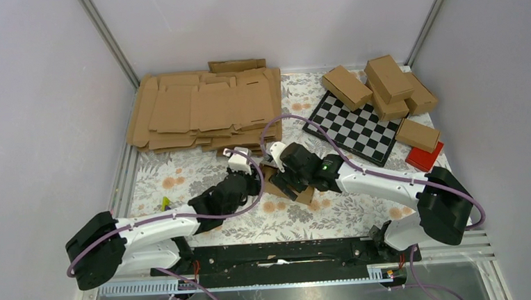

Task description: Fold the paper box

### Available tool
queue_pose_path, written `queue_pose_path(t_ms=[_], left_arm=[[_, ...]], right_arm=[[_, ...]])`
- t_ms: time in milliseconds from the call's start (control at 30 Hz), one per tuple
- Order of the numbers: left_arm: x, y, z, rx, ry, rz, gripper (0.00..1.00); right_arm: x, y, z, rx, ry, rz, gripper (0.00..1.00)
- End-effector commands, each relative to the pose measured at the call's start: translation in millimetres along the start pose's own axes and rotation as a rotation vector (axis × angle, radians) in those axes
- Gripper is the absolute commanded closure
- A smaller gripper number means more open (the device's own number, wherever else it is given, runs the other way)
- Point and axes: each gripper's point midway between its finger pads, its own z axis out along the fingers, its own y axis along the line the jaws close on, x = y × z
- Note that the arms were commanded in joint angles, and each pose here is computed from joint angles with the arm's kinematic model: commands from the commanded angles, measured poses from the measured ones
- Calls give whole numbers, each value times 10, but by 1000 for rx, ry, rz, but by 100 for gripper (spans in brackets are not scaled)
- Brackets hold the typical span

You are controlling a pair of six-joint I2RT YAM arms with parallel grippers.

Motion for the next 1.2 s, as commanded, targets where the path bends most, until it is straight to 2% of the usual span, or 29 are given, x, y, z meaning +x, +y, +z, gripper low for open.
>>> queue_pose_path(t_ms=[0, 67, 267, 400, 633, 1167], left_arm=[[-251, -107, -71, 12, -17, -75, 56], [-296, -91, -115, -5, -7, -113, 48], [-557, -37, -14, 39, 107, -354, 27], [-722, 18, 84, 61, 125, -458, 22], [-633, -32, 244, 118, 220, -525, 24], [-264, 48, 196, 102, 293, -533, 47]], right_arm=[[-163, -10, -70, 19, -39, -3, 19], [-164, -10, -81, 19, -42, -4, 20], [-176, -2, -90, 13, -67, 0, 20], [-182, 5, -90, 9, -67, 1, 20], [-204, 3, -118, 9, -78, 5, 22], [-190, -12, -87, 22, -68, 13, 32]])
